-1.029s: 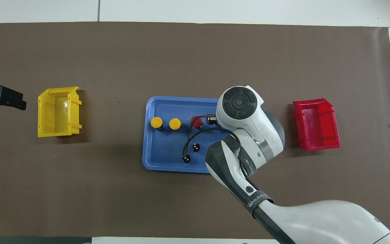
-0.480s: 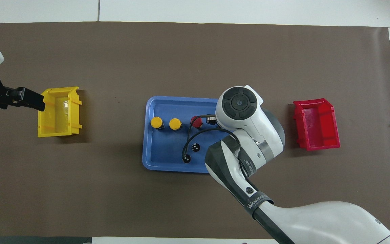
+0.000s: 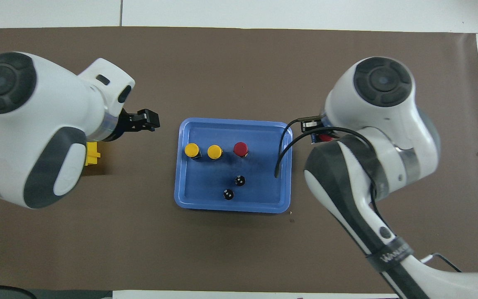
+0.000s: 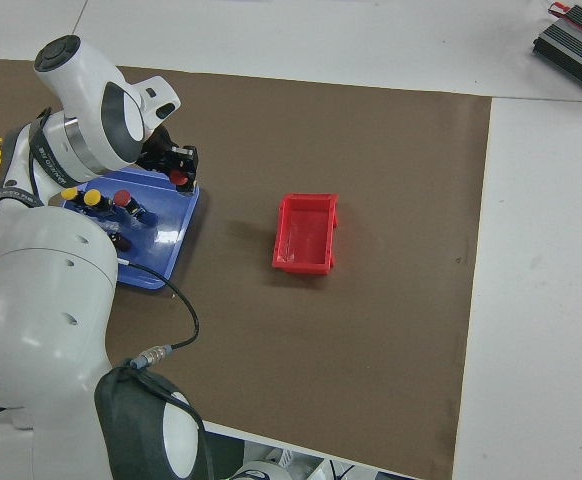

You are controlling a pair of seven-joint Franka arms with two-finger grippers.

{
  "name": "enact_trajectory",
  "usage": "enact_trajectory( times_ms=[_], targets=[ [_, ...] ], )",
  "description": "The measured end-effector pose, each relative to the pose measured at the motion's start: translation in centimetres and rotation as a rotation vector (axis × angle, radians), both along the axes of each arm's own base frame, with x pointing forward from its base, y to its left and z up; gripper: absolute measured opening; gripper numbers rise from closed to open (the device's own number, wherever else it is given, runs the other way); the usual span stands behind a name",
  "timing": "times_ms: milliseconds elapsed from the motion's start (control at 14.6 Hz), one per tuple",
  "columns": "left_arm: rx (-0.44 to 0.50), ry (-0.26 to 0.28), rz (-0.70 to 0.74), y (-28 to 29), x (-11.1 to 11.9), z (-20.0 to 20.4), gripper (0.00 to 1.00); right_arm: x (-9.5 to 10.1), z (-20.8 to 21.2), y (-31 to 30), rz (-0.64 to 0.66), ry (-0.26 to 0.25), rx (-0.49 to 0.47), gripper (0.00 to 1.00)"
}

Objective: Sort red and yellow buttons by color
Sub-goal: 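Lift the red button with the right gripper while the left gripper reaches in, then drop the red button into the red bin while the left gripper grasps yellow, then carry the yellow button with the left gripper to the yellow bin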

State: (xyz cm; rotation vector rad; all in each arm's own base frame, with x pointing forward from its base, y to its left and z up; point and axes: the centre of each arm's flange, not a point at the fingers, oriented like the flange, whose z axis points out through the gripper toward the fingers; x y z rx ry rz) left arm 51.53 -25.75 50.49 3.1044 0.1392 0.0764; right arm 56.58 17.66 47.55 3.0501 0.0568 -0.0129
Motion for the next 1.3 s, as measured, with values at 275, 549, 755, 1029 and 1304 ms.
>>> enact_trajectory(
  times_ms=[275, 549, 755, 1029, 1304],
  targets=[
    [0.015, 0.042, 0.006, -4.5, -1.6, -7.9, 0.84, -0.7, 1.4, -8.5, 0.026, 0.040, -0.009, 0.41],
    [0.003, 0.030, 0.010, -6.9, -1.8, -11.8, 0.84, -0.7, -1.2, -14.1, 0.042, 0.053, -0.004, 0.41],
    [-0.001, 0.025, 0.004, -7.7, -1.8, -12.9, 0.84, -2.2, -4.4, -16.8, 0.047, 0.021, 0.001, 0.41],
    [-0.001, 0.028, 0.000, -8.9, -2.3, -13.9, 0.74, -5.3, -7.6, -17.4, 0.071, 0.021, -0.001, 0.41],
    [0.002, 0.035, 0.024, -8.9, -2.4, -14.1, 0.41, -6.6, -8.2, -19.6, 0.110, 0.037, -0.011, 0.41]
  ],
)
